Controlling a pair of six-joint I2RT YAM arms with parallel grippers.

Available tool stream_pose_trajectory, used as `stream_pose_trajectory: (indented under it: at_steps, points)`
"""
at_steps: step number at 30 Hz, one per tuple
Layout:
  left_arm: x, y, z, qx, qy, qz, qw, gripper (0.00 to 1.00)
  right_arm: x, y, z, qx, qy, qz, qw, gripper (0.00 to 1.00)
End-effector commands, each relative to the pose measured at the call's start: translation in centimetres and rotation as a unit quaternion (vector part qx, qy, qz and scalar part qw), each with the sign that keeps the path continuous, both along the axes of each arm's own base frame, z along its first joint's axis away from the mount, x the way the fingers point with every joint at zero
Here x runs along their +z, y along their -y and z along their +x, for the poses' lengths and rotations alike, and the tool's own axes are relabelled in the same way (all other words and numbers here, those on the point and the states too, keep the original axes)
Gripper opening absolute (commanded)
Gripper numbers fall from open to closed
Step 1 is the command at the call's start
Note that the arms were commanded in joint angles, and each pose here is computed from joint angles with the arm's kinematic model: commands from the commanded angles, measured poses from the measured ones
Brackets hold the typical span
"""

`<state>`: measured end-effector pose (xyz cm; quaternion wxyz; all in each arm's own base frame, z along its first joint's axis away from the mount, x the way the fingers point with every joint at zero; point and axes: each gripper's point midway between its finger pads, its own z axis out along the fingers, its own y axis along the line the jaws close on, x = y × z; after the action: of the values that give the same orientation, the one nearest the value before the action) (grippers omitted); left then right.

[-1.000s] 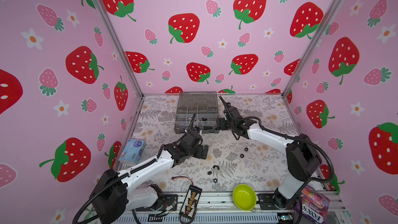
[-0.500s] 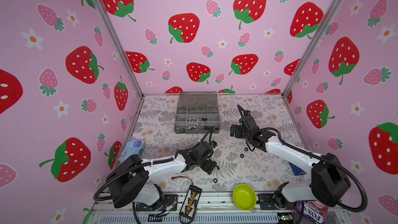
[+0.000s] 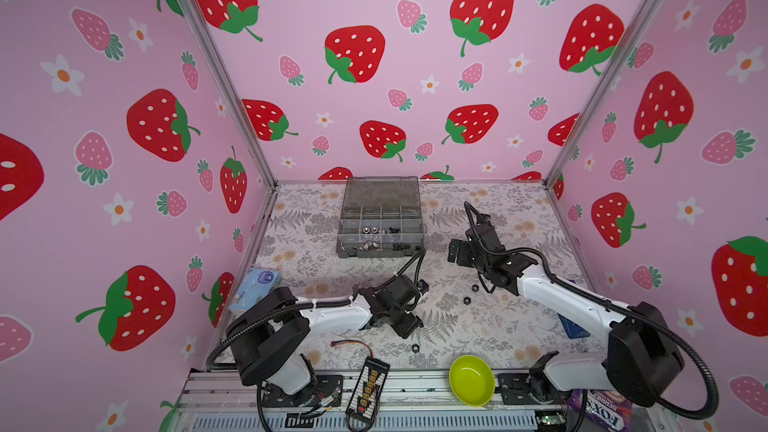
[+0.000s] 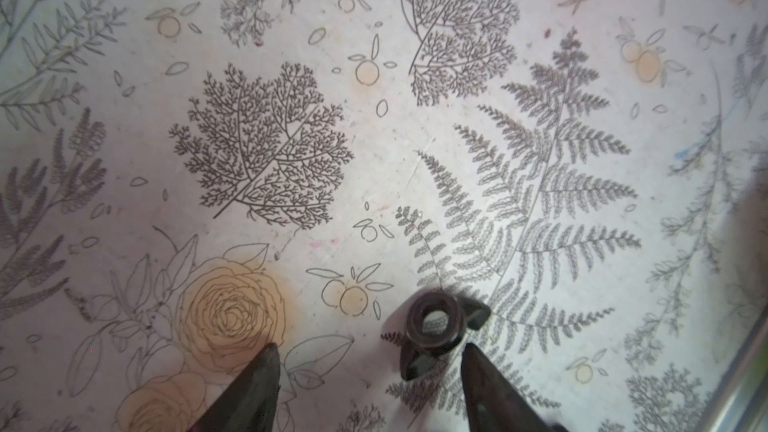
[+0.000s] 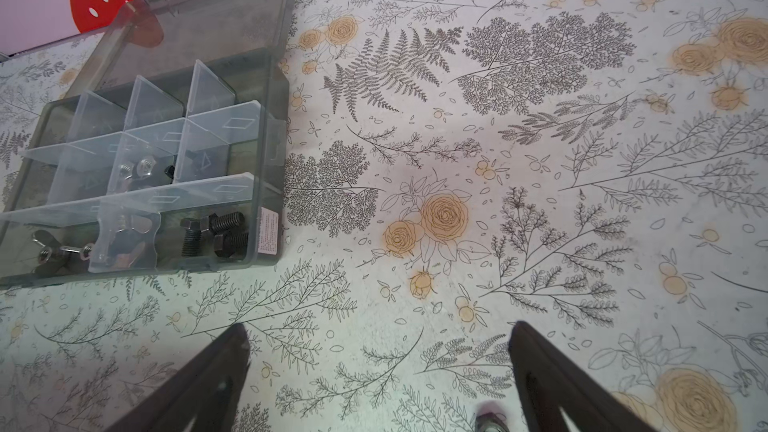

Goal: Sort the screws and nuts into containers
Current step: 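Close the left gripper on the black wing nut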

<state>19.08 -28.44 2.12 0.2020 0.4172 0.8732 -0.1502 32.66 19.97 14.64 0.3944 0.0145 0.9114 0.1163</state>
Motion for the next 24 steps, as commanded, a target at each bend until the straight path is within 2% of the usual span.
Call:
stream_pose_trajectory:
  at_steps: [1, 8, 13, 18, 24]
  points:
    - [0.24, 0.75, 0.19, -0.019, 0.005, 0.008, 1.000, 0.69, 0.03, 0.79, -0.33, -0.013, -0.003, 0.002, 1.000, 1.00]
    - [0.04, 1.49, 0.83, -0.011, 0.006, 0.011, 1.000, 0.61, 0.03, 0.90, -0.44, -0.013, -0.003, 0.005, 1.000, 1.00]
    - [-0.31, 1.50, 1.05, 0.004, 0.000, 0.015, 1.000, 0.50, 0.02, 1.15, -0.64, -0.015, -0.003, 0.006, 1.000, 1.00]
    - [-0.54, 1.16, 0.84, 0.012, -0.008, 0.021, 1.000, 0.43, 0.14, 1.24, -0.71, -0.017, -0.003, 0.011, 1.000, 1.00]
    - [-0.24, 0.79, 0.42, 0.021, -0.019, 0.020, 0.999, 0.28, 0.64, 1.26, -0.61, -0.019, 0.002, 0.015, 1.000, 1.00]
